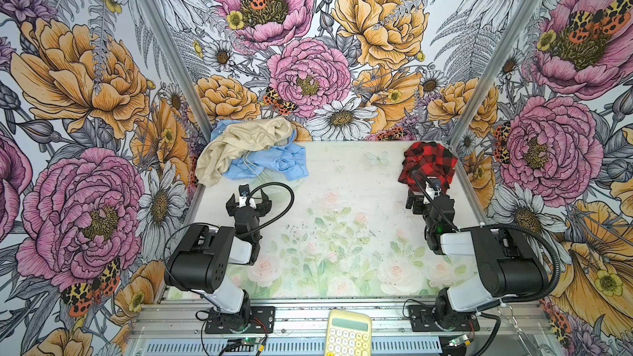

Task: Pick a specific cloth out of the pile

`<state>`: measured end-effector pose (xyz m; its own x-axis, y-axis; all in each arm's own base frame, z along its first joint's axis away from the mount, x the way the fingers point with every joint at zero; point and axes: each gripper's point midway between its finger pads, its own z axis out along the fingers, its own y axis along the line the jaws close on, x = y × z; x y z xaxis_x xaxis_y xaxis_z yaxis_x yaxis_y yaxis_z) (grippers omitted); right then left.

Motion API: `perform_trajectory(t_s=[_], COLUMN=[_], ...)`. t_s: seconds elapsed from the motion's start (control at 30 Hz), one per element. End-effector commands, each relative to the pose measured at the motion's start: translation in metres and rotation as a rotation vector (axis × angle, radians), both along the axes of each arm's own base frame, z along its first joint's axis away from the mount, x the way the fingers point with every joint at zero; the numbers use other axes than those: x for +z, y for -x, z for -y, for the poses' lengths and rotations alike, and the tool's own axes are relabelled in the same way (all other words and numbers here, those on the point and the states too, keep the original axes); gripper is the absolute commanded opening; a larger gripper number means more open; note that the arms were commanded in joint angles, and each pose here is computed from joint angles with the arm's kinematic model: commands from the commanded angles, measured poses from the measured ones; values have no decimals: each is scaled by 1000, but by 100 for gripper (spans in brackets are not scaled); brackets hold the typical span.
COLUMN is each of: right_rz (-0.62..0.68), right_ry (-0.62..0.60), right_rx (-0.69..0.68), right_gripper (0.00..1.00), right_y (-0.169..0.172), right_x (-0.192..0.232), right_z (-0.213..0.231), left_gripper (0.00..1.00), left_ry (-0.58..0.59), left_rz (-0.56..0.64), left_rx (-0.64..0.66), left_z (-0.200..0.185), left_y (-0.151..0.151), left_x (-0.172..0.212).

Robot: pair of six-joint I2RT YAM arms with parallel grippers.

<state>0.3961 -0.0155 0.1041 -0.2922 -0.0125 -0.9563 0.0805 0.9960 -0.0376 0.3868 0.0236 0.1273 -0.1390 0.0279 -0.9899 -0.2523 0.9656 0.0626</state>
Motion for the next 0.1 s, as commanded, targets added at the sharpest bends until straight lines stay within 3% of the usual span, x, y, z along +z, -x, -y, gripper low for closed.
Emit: perform_trajectory(t_s=[0.0, 0.07], right_rz=[27, 27], right_ry=[-7, -7], right_rx=[-21, -22], right_gripper=[99, 100], right_y=[-6, -6], right_x=[9, 9], right_z=[5, 5], left_gripper=[99, 99], left_ry=[43, 33], left_rz=[-2, 23], left_rx=[-48, -86], left_z=[2, 9], left_y=[-10, -6], left_x=[7, 9])
